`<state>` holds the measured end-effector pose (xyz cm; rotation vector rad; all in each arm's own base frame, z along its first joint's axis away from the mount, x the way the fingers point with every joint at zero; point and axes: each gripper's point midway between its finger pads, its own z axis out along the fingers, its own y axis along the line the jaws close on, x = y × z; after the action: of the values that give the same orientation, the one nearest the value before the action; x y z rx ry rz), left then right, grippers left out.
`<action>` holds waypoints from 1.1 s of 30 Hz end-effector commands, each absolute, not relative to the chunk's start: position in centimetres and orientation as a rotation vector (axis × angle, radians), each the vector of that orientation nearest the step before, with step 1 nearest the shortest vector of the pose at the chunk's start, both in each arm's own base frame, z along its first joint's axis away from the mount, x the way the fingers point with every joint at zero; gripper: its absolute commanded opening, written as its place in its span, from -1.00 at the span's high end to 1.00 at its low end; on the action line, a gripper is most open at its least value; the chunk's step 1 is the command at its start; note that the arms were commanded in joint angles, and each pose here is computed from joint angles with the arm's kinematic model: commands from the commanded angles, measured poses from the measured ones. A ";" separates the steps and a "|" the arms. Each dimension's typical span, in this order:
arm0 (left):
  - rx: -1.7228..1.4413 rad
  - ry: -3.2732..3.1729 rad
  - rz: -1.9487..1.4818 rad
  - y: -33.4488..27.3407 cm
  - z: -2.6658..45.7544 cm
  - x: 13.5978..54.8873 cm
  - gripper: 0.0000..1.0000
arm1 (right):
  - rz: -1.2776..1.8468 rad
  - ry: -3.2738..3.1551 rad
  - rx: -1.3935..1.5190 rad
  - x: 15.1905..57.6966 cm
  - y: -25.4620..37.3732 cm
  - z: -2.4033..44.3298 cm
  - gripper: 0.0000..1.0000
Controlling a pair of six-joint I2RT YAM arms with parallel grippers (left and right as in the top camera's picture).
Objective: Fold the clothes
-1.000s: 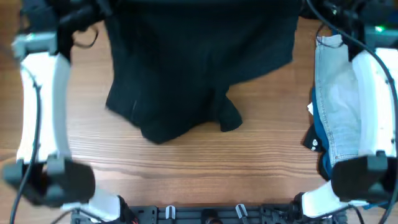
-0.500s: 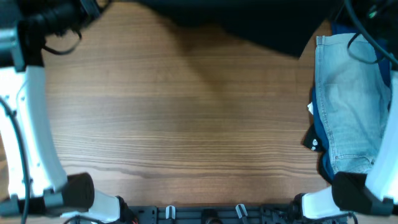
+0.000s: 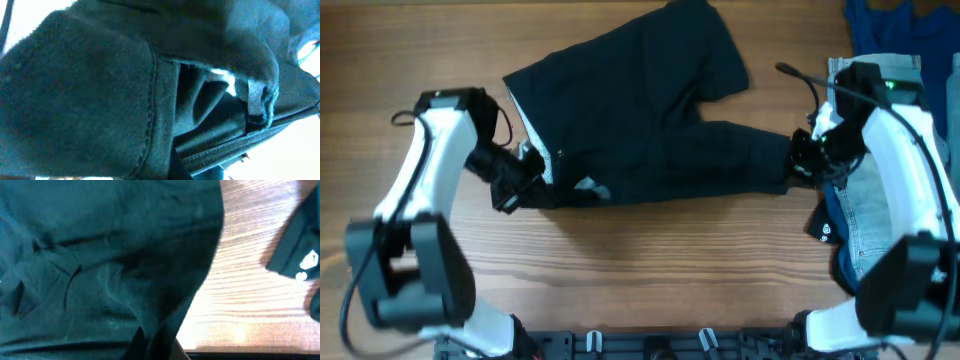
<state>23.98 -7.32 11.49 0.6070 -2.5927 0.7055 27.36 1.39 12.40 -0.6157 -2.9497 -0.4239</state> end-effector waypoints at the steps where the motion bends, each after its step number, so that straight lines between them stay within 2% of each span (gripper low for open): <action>1: 0.659 -2.814 0.384 -2.0 12.6 19.7 0.92 | 0.093 -3.100 -0.823 25.4 -6.7 14.7 0.91; 5: 0.822 -2.954 0.430 -2.5 16.5 16.2 0.92 | 0.186 -3.246 -0.895 23.2 -7.2 19.2 0.92; 7: 0.924 -3.046 0.466 -2.5 18.1 15.8 0.92 | 0.169 -3.399 -0.750 24.2 -7.0 20.9 0.91; 11: 1.147 -3.206 0.424 -0.4 19.3 18.9 0.92 | -0.111 -3.701 -0.516 31.2 -4.8 23.2 0.91; 12: 1.158 -3.210 0.433 -0.3 18.9 19.6 0.92 | -0.218 -3.805 -0.415 35.4 -3.7 23.5 0.92; 14: 1.211 -3.157 0.424 0.0 16.5 21.7 0.92 | -0.285 -3.873 -0.313 39.4 -2.3 22.9 0.92; 17: 1.486 -3.028 0.280 2.2 12.2 25.1 0.92 | -0.355 -4.002 0.042 46.8 2.4 20.6 0.91; 19: 1.601 -2.988 0.270 3.0 10.4 27.9 0.92 | -0.434 -4.041 0.160 50.3 5.5 18.3 0.91; 22: 1.845 -2.880 0.149 4.9 8.1 29.9 0.92 | -0.499 -4.066 0.276 53.0 8.4 15.4 0.91; 25: 1.862 -2.902 0.170 5.4 5.9 32.7 0.92 | -0.602 -4.084 0.307 55.0 10.7 12.6 0.92; 27: 1.865 -2.902 0.163 5.5 5.0 33.3 0.92 | -0.697 -4.089 0.381 55.5 12.0 12.4 0.89; 28: 1.872 -2.905 0.135 5.9 4.6 33.4 0.92 | -0.721 -4.106 0.403 55.8 12.4 12.6 0.78; 29: 1.878 -2.910 0.118 6.1 4.5 33.6 0.90 | -0.734 -4.123 0.418 56.1 12.6 12.9 0.35; 30: 1.878 -2.909 0.117 6.1 4.4 33.6 0.46 | -0.770 -4.125 0.439 56.1 12.8 13.2 -0.31; 31: 1.876 -2.908 0.117 6.1 4.4 33.6 -0.16 | -0.791 -4.122 0.452 56.1 13.0 13.3 -0.79; 32: 1.875 -2.909 0.123 6.0 4.4 33.6 -0.29 | -0.813 -4.114 0.467 56.1 13.2 13.3 -0.99; 33: 1.869 -2.913 0.132 6.0 4.5 33.6 -0.29 | -0.829 -4.103 0.471 55.9 13.2 13.5 -0.99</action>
<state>34.20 4.68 4.99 1.8270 -2.9185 0.2427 55.33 13.52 12.46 0.4895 -4.0775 -0.8393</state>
